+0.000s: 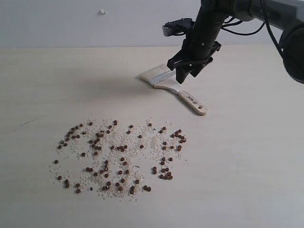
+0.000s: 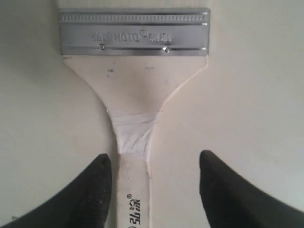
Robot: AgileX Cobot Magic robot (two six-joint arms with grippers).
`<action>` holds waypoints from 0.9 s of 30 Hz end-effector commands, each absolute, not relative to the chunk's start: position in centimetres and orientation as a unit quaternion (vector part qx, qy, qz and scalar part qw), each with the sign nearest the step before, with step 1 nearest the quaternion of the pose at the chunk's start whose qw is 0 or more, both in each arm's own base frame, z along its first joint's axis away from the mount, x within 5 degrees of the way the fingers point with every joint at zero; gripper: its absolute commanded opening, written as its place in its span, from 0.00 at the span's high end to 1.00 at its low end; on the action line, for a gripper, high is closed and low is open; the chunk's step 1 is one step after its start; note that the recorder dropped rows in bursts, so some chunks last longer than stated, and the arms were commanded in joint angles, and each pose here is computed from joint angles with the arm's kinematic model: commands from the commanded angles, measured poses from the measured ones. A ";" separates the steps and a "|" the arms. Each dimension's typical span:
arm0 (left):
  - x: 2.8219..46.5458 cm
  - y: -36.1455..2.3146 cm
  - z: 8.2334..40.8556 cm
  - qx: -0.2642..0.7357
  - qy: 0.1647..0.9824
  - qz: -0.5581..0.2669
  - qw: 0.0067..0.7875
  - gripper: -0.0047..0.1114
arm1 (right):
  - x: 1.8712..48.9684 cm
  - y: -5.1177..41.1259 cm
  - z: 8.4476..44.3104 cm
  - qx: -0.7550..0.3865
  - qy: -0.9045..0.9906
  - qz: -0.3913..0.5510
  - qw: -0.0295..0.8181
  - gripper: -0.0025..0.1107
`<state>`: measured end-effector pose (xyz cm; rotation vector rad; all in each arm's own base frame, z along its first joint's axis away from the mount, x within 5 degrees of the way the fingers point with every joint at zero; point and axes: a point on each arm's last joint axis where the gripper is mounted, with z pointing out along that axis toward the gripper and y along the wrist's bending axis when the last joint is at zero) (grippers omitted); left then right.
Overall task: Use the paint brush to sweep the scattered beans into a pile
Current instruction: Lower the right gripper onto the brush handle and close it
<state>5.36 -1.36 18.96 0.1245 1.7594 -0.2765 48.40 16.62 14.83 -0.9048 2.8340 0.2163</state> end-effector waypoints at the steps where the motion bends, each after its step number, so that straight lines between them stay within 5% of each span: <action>1: 5.3 -1.3 18.9 0.057 0.766 -0.117 0.630 0.96 | 47.6 18.9 14.4 -0.328 0.941 0.045 0.074 0.51; 20: 5.3 -1.3 18.9 0.057 0.766 -0.117 0.630 0.96 | 47.2 18.7 12.6 -0.312 0.948 0.036 0.046 0.53; 27: 5.3 -1.3 18.9 0.057 0.766 -0.117 0.630 0.96 | 47.1 18.7 14.6 -0.316 0.945 0.041 0.066 0.53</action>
